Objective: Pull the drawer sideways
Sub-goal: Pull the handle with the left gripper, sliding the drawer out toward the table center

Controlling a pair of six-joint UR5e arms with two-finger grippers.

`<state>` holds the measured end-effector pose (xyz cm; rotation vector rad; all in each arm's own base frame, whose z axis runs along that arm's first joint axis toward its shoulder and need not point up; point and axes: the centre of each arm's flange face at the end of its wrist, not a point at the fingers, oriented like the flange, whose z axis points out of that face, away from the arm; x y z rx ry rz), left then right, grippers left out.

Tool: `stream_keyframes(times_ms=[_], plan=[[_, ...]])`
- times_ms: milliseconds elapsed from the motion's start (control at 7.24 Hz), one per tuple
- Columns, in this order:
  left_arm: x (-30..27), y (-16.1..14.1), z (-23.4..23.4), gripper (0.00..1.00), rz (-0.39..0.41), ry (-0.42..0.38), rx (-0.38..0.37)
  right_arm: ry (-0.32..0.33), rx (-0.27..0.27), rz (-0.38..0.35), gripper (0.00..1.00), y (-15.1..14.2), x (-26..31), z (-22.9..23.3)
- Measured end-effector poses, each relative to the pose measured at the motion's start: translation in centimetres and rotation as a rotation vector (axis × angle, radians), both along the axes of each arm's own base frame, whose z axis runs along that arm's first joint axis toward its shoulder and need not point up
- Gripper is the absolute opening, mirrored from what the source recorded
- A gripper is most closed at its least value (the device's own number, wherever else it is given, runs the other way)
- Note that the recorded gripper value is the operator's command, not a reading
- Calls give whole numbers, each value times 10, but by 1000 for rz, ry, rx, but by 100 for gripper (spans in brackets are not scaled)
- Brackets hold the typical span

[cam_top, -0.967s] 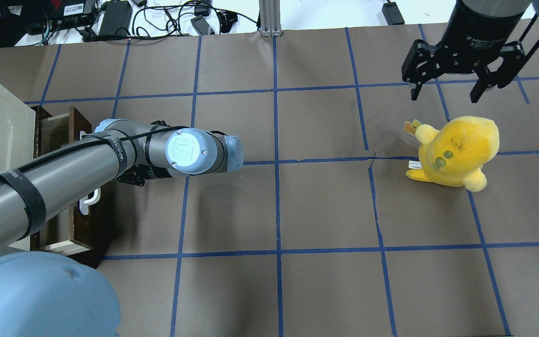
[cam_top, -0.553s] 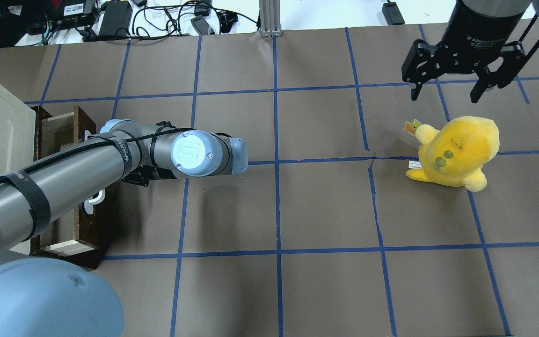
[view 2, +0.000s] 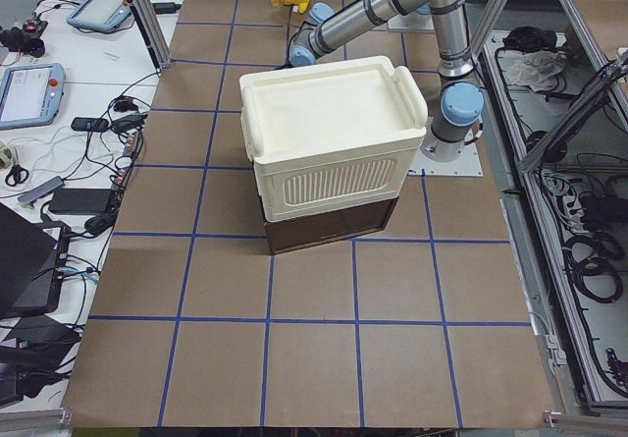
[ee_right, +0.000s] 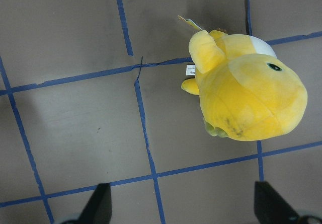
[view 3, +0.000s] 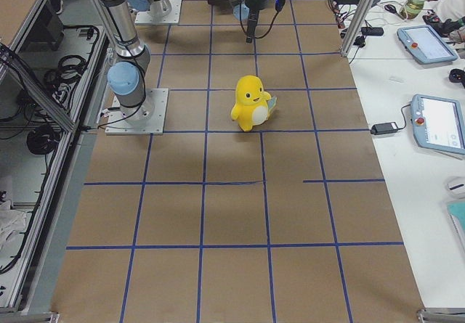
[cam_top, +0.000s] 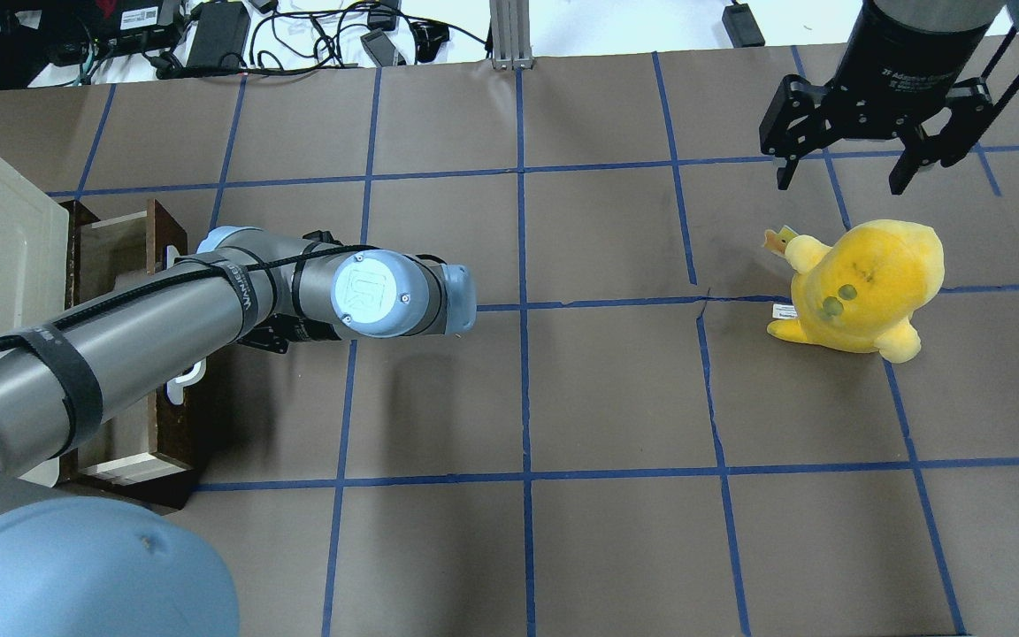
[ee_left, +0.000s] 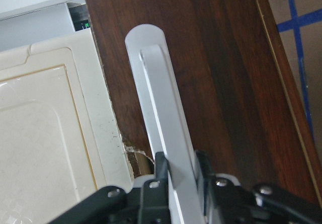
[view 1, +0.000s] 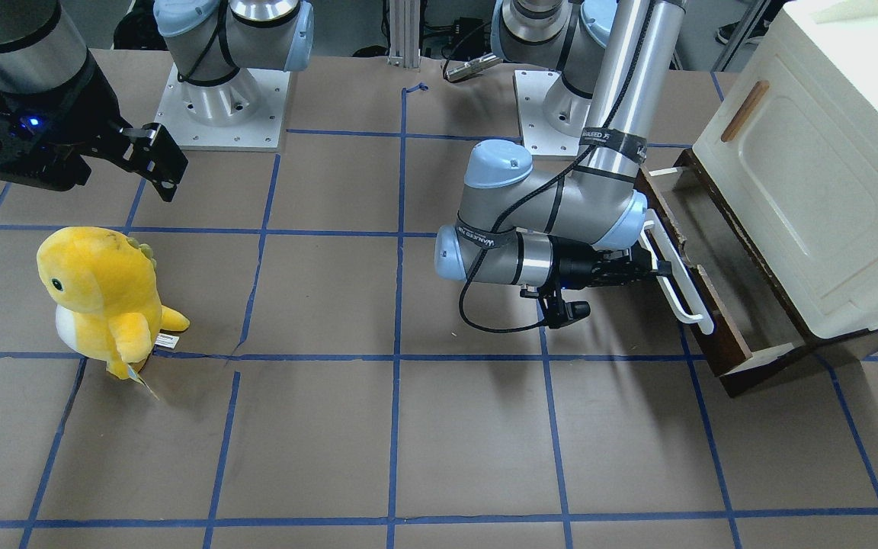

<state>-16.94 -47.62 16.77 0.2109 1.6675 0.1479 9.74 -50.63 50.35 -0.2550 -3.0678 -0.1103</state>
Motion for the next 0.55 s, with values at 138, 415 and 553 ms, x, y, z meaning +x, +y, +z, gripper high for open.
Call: stream_keyframes(times_ms=[138, 415, 553], plan=[[0, 0, 0, 26, -1, 0, 0, 0, 0, 0, 100, 0, 0, 0], [-2, -3, 2, 26, -3, 3, -4, 0, 0, 0, 100, 0, 0, 0], [-2, -6, 4, 26, -5, 6, 0, 0, 0, 0, 100, 0, 0, 0]])
